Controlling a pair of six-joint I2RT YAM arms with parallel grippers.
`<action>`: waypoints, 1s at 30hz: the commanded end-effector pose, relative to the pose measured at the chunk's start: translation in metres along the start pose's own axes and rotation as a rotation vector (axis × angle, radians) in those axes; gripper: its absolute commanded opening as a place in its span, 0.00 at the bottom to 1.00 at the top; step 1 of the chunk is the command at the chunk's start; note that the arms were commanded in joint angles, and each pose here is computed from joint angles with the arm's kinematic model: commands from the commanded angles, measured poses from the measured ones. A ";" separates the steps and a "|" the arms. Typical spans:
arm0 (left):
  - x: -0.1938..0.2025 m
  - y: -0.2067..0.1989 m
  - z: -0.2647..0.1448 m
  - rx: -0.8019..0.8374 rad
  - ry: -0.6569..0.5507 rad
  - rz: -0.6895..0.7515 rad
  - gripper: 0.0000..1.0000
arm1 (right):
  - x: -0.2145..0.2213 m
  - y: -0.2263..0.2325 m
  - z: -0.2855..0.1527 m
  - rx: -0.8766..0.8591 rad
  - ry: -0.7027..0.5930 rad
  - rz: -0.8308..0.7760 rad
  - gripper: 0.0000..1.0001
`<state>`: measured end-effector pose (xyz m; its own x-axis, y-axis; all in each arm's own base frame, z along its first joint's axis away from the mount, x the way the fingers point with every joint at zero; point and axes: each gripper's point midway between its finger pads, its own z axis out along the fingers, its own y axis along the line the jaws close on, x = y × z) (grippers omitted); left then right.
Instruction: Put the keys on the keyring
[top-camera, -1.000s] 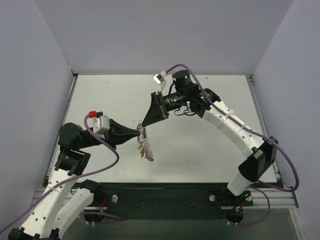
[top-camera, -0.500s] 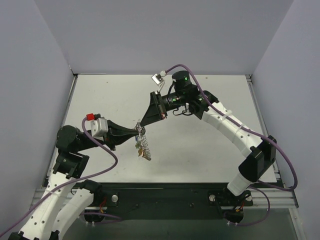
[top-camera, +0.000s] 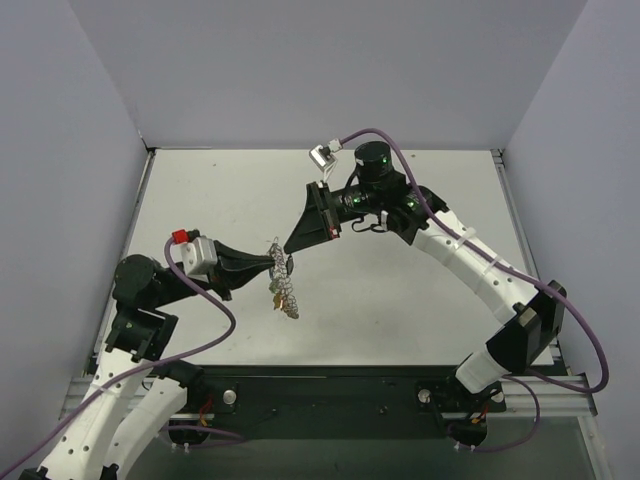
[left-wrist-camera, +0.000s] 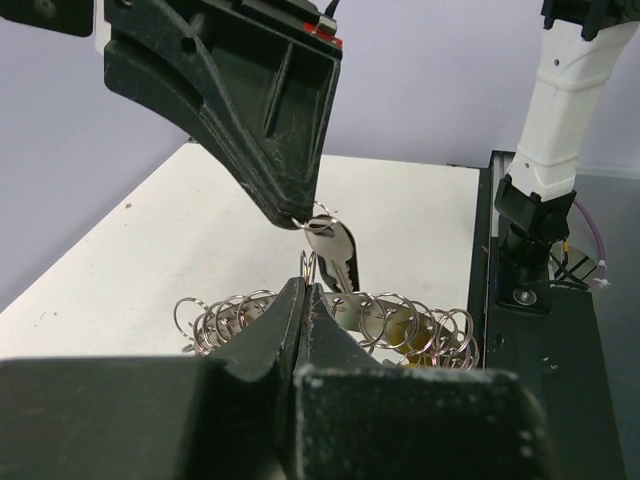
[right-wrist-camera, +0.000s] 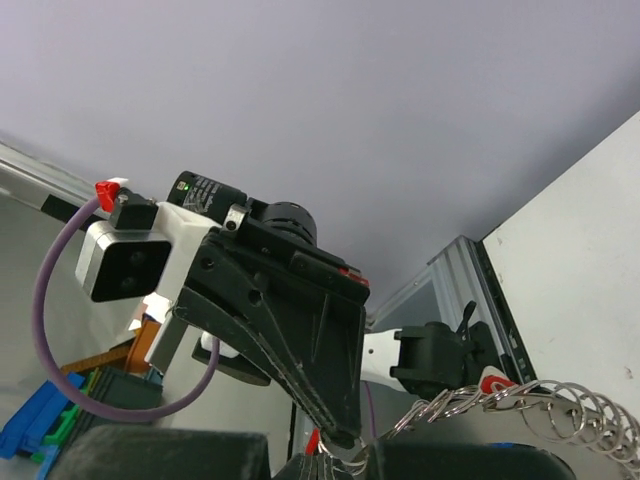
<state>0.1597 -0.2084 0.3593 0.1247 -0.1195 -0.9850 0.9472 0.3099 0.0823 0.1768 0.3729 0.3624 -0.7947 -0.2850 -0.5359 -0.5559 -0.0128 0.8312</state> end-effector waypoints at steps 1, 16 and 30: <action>-0.021 0.001 0.000 -0.019 -0.059 0.071 0.00 | 0.001 0.034 -0.007 -0.084 -0.007 -0.081 0.00; -0.033 -0.022 -0.004 0.078 -0.102 0.074 0.00 | 0.001 0.019 -0.001 -0.063 -0.007 -0.059 0.00; -0.037 -0.020 -0.003 0.061 -0.131 0.075 0.00 | 0.009 0.033 0.014 -0.111 0.020 -0.043 0.00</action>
<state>0.1412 -0.2098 0.3710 0.1383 -0.1765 -0.9745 0.9638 0.2502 0.0915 0.1575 0.3829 0.3669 -0.7935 -0.3021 -0.5284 -0.5352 -0.0670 0.8421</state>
